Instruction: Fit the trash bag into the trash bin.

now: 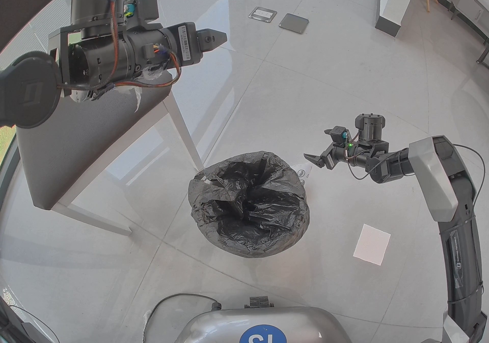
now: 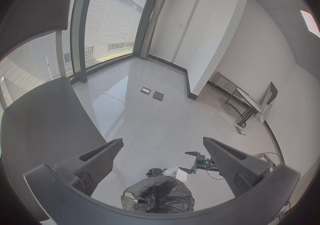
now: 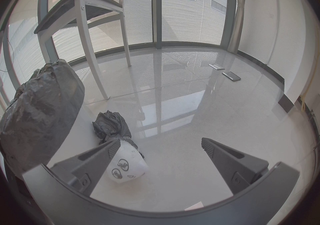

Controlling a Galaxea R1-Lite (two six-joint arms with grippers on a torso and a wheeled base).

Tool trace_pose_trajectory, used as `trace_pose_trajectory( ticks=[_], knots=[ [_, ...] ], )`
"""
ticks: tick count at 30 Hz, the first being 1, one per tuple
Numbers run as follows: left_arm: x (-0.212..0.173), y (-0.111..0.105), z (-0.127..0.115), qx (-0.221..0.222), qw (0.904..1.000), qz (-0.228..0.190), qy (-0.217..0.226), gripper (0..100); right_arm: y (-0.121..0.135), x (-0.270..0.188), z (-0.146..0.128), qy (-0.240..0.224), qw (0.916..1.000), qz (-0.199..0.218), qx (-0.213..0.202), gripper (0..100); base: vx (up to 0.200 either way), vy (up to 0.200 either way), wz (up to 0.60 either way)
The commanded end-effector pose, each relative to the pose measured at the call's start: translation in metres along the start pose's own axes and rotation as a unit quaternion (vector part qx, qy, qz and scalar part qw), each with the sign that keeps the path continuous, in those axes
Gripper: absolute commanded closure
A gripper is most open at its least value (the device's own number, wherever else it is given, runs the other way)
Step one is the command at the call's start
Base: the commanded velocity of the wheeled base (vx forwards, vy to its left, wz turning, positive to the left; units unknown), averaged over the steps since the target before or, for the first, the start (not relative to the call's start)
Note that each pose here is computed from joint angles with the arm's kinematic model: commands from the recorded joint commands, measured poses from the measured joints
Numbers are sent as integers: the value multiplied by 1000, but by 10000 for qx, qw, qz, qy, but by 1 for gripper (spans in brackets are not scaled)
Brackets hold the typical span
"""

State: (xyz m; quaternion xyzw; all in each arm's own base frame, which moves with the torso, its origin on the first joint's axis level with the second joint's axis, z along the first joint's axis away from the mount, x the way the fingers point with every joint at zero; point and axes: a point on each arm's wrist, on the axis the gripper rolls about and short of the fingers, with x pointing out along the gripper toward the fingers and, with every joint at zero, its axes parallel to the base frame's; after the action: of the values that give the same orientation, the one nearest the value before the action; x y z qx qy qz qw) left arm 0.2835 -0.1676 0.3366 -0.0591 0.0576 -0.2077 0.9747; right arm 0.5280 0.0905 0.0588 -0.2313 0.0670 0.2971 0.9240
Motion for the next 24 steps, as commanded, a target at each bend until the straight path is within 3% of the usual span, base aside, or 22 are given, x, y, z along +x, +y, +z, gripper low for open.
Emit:
trace_pose_trajectory(
  ticks=[1, 4, 8, 12, 18, 21, 24],
  knots=[
    [3, 0, -1, 7, 10000, -1, -13, 0, 16, 27, -29, 153, 9994, 303, 85, 0, 0, 0, 0],
    [4, 0, -1, 12, 10000, -3, -28, 0, 25, 31, -40, 270, 9978, 570, 219, 0, 0, 0, 0],
    [6, 0, -2, 14, 10000, -1, -13, 0, 46, 40, -85, 848, 9906, 922, 553, 0, 0, 0, 0],
    [5, 0, 0, 9, 10000, -8, -58, 0, 58, 42, -107, 1146, 9844, 1123, 717, 0, 0, 0, 0],
    [6, -2, 2, -21, 9991, -120, -396, 0, 52, 40, -98, 1057, 9859, 1101, 691, 0, 0, 0, 0],
    [5, -4, -8, -3, 9996, -129, -249, 0, 34, 32, -69, 797, 9910, 916, 558, 0, 0, 0, 0],
    [-2, -2, -14, 19, 9998, -112, -136, 0, 7, 16, -20, 268, 9977, 567, 264, 0, 0, 0, 0]
  ],
)
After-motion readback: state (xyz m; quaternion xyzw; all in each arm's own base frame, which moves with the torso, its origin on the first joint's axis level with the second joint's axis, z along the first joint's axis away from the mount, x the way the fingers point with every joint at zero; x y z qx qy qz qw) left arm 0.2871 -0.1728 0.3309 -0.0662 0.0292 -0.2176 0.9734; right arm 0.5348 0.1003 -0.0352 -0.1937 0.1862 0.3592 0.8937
